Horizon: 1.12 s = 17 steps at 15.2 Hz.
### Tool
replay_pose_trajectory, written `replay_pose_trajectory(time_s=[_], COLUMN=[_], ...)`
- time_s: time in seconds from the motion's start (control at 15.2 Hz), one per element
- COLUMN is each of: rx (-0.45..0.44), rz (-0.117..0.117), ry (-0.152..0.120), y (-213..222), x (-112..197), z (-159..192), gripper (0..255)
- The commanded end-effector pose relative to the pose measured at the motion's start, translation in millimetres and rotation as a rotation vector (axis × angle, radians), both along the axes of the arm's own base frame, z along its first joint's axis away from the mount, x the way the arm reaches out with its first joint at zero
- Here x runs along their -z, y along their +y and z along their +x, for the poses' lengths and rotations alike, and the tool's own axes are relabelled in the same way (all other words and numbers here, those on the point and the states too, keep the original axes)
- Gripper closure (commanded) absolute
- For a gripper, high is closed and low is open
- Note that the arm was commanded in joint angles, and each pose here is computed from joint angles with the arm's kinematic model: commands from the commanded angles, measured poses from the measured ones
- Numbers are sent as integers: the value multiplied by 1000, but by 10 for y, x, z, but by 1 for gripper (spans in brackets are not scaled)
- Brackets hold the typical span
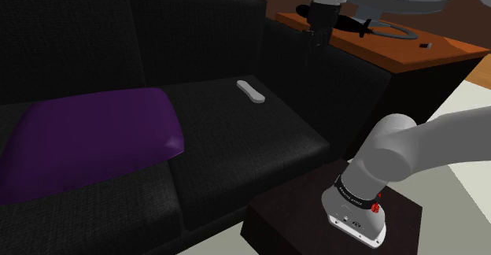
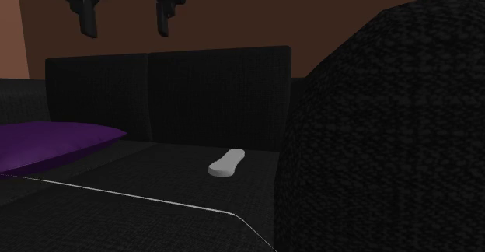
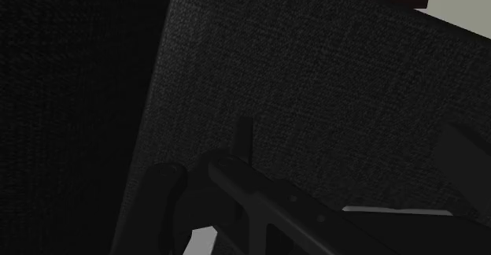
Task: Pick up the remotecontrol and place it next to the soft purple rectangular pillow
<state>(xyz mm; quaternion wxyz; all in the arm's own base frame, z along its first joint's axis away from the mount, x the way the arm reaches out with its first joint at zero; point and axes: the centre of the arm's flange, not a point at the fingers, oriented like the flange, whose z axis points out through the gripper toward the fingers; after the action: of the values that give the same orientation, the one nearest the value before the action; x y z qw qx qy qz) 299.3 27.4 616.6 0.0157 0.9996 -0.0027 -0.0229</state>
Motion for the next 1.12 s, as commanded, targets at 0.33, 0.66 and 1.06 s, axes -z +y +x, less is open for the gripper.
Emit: replay_pose_trajectory(time_s=[0.33, 0.66, 1.06], rx=[37, 74, 119], rz=[15, 30, 48], ry=[-2, -5, -8], y=[-222, -458, -757], x=[376, 753, 1210], z=[503, 998, 1582], gripper=[0, 0, 0])
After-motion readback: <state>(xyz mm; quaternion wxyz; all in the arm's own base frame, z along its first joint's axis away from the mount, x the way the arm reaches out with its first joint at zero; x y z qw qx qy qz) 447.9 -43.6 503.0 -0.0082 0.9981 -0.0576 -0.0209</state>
